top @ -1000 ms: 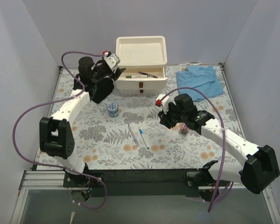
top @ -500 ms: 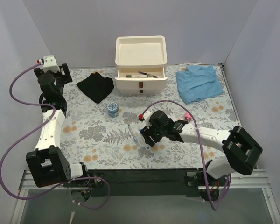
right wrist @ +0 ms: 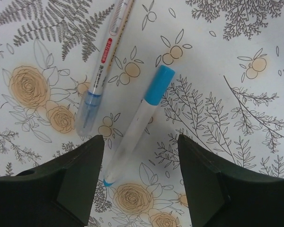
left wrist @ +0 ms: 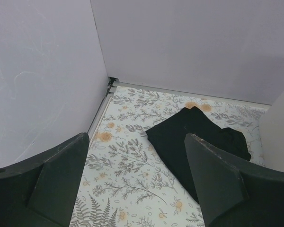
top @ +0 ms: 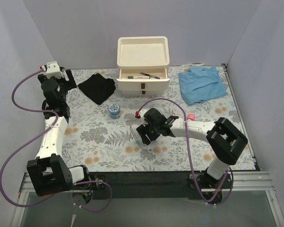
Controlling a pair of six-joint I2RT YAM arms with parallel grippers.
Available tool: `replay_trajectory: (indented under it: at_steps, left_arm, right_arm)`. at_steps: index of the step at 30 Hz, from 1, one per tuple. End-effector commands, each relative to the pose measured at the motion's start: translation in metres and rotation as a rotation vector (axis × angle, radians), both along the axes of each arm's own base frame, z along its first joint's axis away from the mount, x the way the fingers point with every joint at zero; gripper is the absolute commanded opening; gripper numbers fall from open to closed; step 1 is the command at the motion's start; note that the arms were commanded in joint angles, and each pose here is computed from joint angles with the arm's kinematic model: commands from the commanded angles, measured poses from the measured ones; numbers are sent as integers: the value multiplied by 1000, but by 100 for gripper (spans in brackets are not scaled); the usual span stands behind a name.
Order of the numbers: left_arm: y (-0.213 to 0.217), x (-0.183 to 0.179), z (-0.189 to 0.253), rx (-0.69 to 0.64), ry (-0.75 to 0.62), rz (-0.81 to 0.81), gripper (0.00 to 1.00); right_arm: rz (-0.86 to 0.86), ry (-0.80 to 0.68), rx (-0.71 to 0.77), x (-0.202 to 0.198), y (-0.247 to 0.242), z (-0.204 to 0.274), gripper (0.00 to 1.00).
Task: Sort the stationery into containers
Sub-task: Pick up the pen from the center of the board.
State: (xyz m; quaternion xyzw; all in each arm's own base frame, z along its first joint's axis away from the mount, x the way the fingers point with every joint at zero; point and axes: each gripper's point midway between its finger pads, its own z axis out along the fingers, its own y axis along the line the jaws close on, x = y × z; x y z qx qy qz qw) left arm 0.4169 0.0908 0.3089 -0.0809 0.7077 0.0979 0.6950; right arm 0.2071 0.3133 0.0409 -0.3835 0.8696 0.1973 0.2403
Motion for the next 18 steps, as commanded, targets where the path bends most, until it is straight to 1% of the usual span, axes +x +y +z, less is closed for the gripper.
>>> replay_trajectory:
  at_steps: [1, 3, 4, 6, 10, 13, 18]
  left_arm:
    - [1, -1, 21, 49, -66, 2, 83]
    - [2, -1, 24, 68, -77, 4, 83]
    - [4, -1, 23, 71, -78, 9, 83]
    - [4, -4, 25, 82, -92, 13, 83]
    - [3, -9, 25, 78, -99, 13, 83]
    - [3, -11, 28, 80, -107, 13, 83]
    - [5, -12, 34, 106, -128, 17, 83]
  right_arm:
    - [-81, 67, -49, 11, -2, -9, 71]
    - [-75, 83, -60, 13, 4, -11, 70]
    - [-73, 106, -93, 11, 1, -21, 69]
    - [-77, 110, -114, 14, 1, -24, 67]
    - [-80, 119, -171, 14, -6, -32, 58]
    - [-101, 103, -211, 18, -13, -37, 47]
    - [-24, 74, -291, -2, -22, -53, 41]
